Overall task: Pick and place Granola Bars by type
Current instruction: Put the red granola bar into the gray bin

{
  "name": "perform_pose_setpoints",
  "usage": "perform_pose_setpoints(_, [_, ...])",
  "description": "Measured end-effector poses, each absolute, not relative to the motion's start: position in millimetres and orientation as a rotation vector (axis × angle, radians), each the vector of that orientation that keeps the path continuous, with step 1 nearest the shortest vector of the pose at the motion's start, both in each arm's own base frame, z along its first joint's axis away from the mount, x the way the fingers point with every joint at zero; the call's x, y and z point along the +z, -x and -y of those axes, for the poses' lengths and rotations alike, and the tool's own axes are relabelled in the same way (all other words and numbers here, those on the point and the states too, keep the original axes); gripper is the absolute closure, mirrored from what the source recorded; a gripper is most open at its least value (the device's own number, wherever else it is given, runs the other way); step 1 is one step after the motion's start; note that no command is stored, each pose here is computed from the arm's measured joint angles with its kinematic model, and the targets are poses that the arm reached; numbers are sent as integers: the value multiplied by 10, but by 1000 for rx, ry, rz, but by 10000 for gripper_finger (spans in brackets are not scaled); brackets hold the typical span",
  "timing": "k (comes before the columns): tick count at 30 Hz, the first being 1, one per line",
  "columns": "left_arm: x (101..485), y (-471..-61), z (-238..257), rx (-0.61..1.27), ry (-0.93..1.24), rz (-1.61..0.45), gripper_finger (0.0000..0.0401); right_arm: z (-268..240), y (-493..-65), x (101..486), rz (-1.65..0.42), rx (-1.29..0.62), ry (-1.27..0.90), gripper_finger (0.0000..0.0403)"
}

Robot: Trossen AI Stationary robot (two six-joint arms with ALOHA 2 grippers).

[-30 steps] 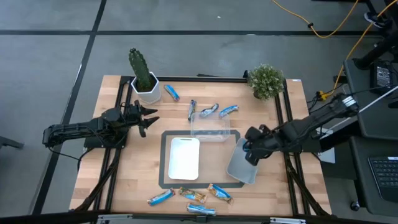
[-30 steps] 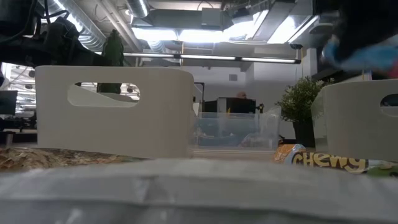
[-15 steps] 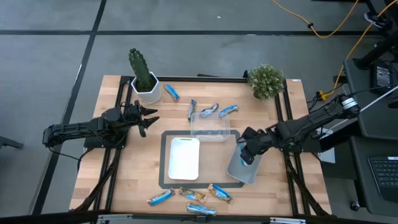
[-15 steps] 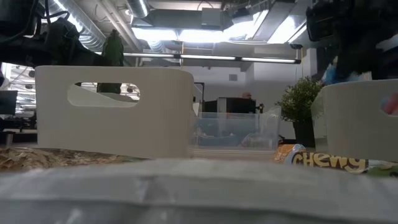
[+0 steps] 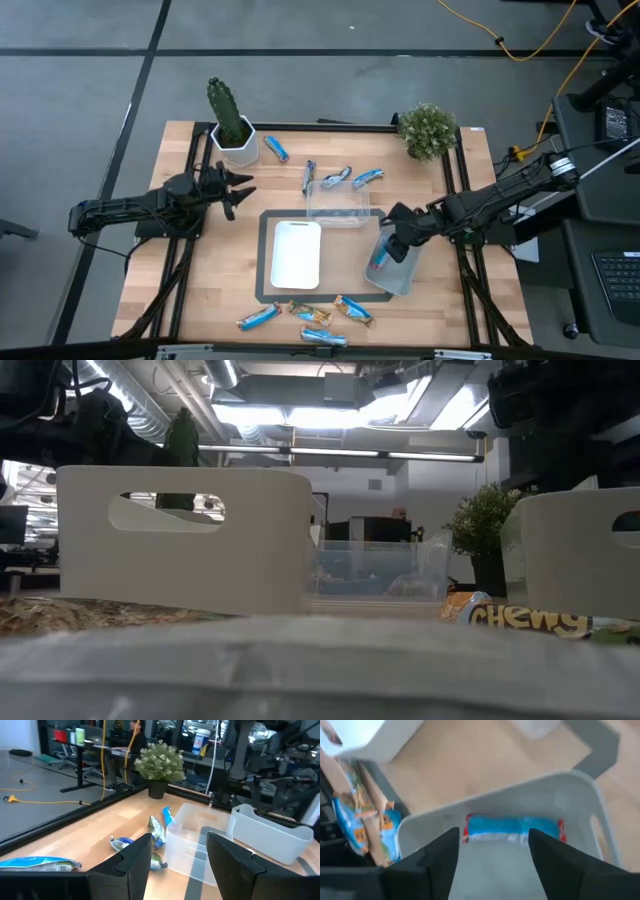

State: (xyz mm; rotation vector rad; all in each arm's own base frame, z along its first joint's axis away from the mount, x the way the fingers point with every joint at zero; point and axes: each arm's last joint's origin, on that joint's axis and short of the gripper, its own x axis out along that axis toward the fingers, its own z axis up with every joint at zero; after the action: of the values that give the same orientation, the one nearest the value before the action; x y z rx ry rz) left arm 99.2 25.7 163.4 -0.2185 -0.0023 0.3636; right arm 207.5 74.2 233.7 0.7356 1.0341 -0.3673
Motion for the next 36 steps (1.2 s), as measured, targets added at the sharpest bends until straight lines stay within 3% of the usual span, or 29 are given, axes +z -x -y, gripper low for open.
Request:
perform_pose_setpoints(5, [1675, -992, -256, 354, 304, 60, 219, -760, -2131, 2503, -896, -404, -631, 173])
perform_pose_setpoints(9, [1859, -989, -201, 148, 309, 166, 219, -800, -2194, 2792, -771, -376, -496, 187])
perform_pose_setpoints(19, [3264, -655, -27, -236, 285, 389, 219, -794, -2298, 3492, -517, -323, -154, 197])
perform_pose_setpoints(23, [3801, -731, 3, -294, 339, 234, 219, -810, -2331, 3610, -462, -264, -56, 197])
perform_pose_setpoints(27, [4050, -1098, 49, -335, 375, -13, 219, -809, -2334, 3611, -471, -237, 26, 197])
perform_pose_setpoints(31, [4046, -1566, 206, -418, 375, -213, 219, -807, -2336, 3604, -483, -214, 42, 196])
perform_pose_setpoints(36, [3722, -1999, 627, -540, 521, -528, 226, -825, -2321, 3572, -532, -137, 33, 196])
